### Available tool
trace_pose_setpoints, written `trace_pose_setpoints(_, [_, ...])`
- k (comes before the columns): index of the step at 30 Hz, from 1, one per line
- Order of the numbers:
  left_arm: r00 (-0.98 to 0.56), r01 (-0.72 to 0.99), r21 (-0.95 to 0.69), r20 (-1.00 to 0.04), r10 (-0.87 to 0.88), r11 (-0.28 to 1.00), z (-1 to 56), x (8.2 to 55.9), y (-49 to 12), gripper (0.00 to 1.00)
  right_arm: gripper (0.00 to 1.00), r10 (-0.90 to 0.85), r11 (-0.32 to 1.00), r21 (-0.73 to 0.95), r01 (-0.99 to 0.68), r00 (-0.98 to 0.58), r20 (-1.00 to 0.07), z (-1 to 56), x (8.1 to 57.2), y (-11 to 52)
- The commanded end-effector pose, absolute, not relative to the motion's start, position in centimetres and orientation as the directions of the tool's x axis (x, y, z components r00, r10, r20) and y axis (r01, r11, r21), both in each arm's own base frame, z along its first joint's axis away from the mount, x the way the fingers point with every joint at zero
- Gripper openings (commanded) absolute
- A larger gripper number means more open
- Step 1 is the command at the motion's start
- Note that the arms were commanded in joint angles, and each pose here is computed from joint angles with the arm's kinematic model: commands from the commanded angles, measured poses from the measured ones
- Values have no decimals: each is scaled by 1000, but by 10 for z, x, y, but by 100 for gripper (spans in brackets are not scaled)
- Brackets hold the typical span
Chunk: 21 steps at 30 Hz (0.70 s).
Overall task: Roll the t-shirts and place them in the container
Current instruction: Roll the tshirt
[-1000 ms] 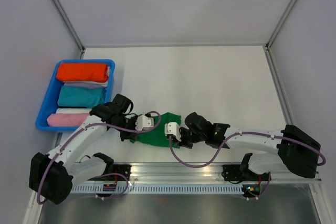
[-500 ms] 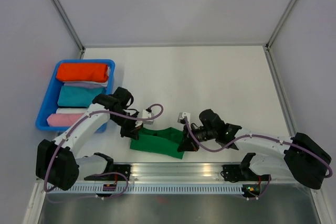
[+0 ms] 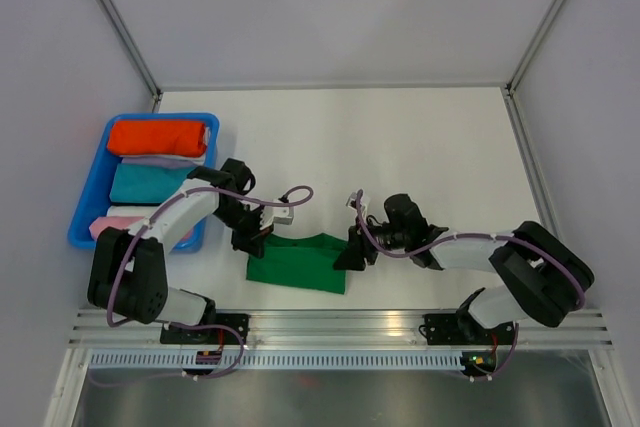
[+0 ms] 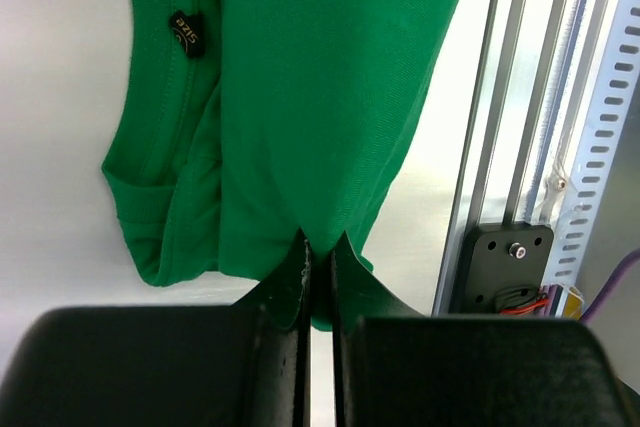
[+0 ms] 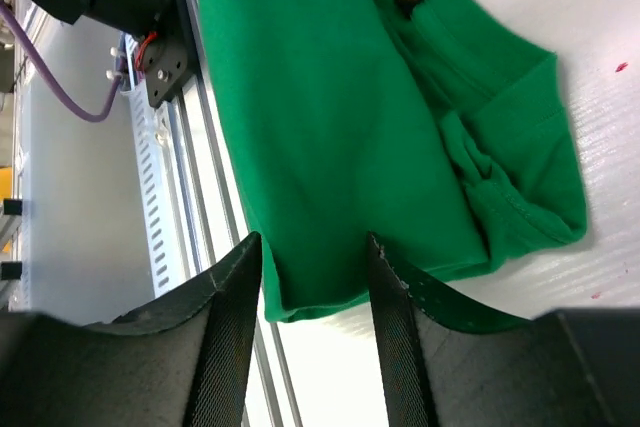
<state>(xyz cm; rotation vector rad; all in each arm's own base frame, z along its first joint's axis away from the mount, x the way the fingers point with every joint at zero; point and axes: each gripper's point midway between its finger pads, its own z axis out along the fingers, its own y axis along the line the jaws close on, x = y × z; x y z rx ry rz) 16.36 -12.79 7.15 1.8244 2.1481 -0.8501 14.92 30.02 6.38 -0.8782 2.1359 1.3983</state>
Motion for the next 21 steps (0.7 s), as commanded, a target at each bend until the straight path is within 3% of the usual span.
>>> trace_pose_setpoints(1, [-157,971,-239,-562,812,23,81,174,-135,2,53,-166,214,591,-778,-625,-763,93,152,308])
trace_pose_setpoints(5, [-192,964,-260,-568,800,47,84,175,-138,2,57,-192,234,466,-854,-510,-838,91,144,317])
trace_pose_setpoints(13, [-220,961,-267,-582,783,71,88,178,-136,2,57,-243,320,521,-791,-600,-762,48,134,315])
trace_pose_setpoints(15, [-227,960,-268,-583,780,79,89,179,-134,2,51,-244,339,527,-779,-614,-750,44,135,315])
trace_pose_setpoints(16, [-226,960,-268,-583,781,78,89,179,-133,2,43,-241,346,542,-766,-631,-738,43,134,315])
trace_pose_setpoints(17, [-227,960,-268,-580,782,79,89,178,-132,2,23,-240,347,552,-758,-641,-729,44,132,315])
trace_pose_setpoints(18, [-230,958,-277,-576,784,78,90,176,-130,2,13,-243,342,569,-748,-655,-715,45,130,315])
trace_pose_setpoints(20, [-221,960,-272,-567,794,73,91,174,-127,2,0,-259,308,633,-711,-702,-663,53,117,317])
trace_pose_setpoints(21, [-231,954,-292,-554,800,73,92,169,-124,2,0,-279,250,680,-689,-724,-631,61,103,317])
